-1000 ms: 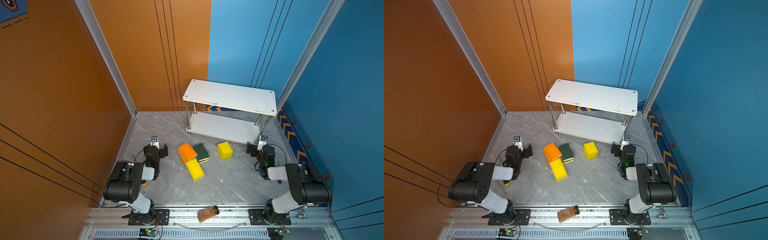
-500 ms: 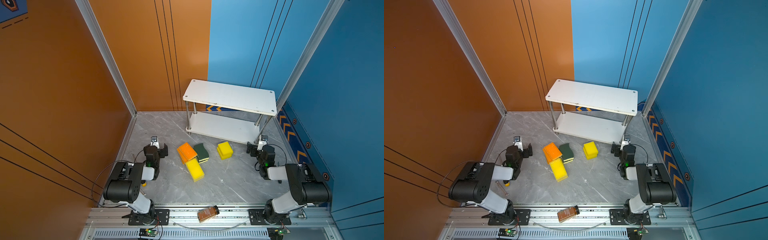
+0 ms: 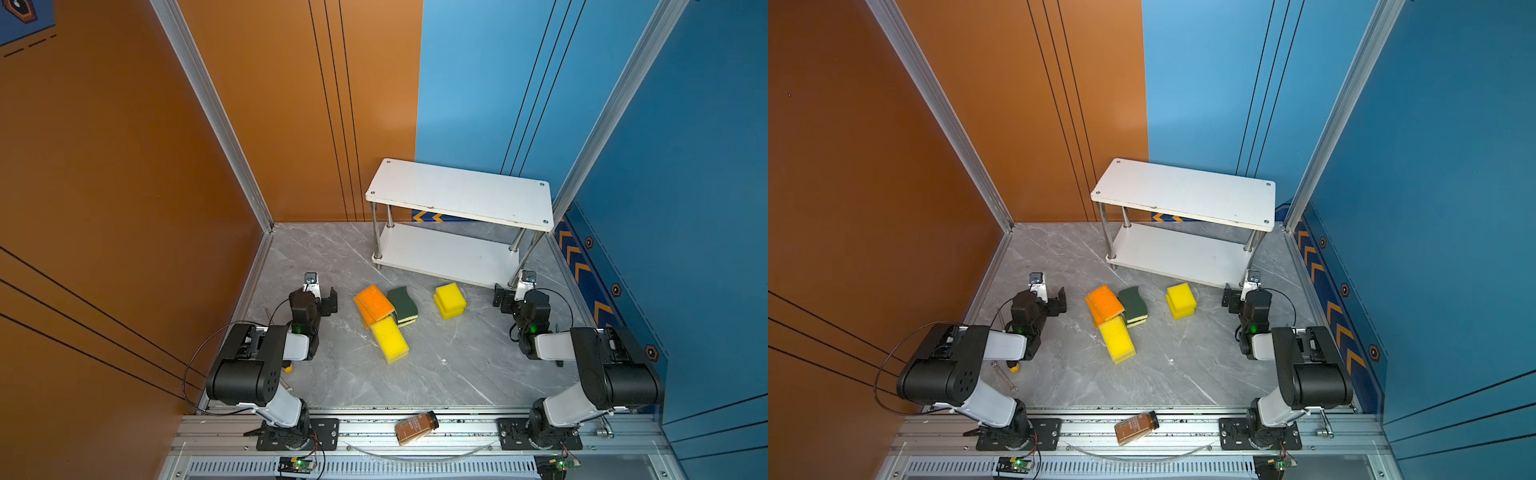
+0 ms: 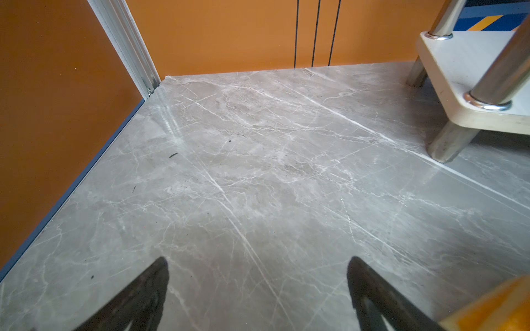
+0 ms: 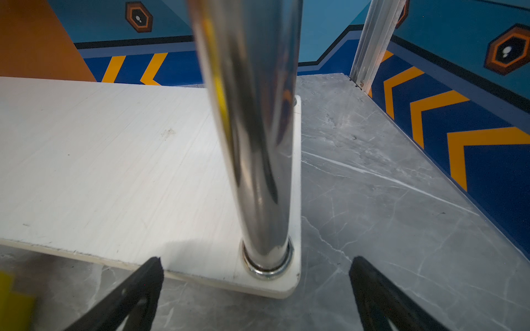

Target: Place and organize the cleaning sponges onto the shelf

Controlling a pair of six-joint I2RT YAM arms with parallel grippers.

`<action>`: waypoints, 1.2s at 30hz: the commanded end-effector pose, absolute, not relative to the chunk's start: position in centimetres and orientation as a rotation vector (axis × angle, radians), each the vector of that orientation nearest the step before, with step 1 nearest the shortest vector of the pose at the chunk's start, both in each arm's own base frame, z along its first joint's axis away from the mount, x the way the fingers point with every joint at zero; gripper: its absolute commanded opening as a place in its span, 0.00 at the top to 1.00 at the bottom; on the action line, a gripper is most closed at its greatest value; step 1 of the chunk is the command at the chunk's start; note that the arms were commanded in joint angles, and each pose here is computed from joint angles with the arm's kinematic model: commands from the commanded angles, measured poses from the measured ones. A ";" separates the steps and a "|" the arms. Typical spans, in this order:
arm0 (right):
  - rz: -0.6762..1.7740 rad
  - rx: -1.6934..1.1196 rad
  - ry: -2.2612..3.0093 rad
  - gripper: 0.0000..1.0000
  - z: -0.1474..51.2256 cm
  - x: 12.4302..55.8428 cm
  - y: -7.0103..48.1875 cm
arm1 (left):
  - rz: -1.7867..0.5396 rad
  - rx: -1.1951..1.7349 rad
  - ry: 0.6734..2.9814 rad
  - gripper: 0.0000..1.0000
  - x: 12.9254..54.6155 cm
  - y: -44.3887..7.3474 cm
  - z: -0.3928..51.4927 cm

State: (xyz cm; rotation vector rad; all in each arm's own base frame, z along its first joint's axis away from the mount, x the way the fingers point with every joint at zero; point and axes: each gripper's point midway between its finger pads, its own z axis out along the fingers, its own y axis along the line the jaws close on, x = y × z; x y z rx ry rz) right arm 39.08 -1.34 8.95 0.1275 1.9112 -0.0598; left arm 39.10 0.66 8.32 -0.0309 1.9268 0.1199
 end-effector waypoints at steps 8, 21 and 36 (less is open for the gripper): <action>-0.069 0.122 1.834 0.00 9.9 38.2 -1.4 | 0.119 0.001 1.859 0.02 38.7 0.1 11.0; -0.005 0.020 1.954 0.00 13.7 37.1 0.4 | -0.031 -0.062 1.768 0.02 35.5 -1.0 18.4; 0.352 -0.256 2.098 0.00 15.8 32.7 11.9 | -0.340 -0.135 1.992 0.02 33.4 -5.7 14.8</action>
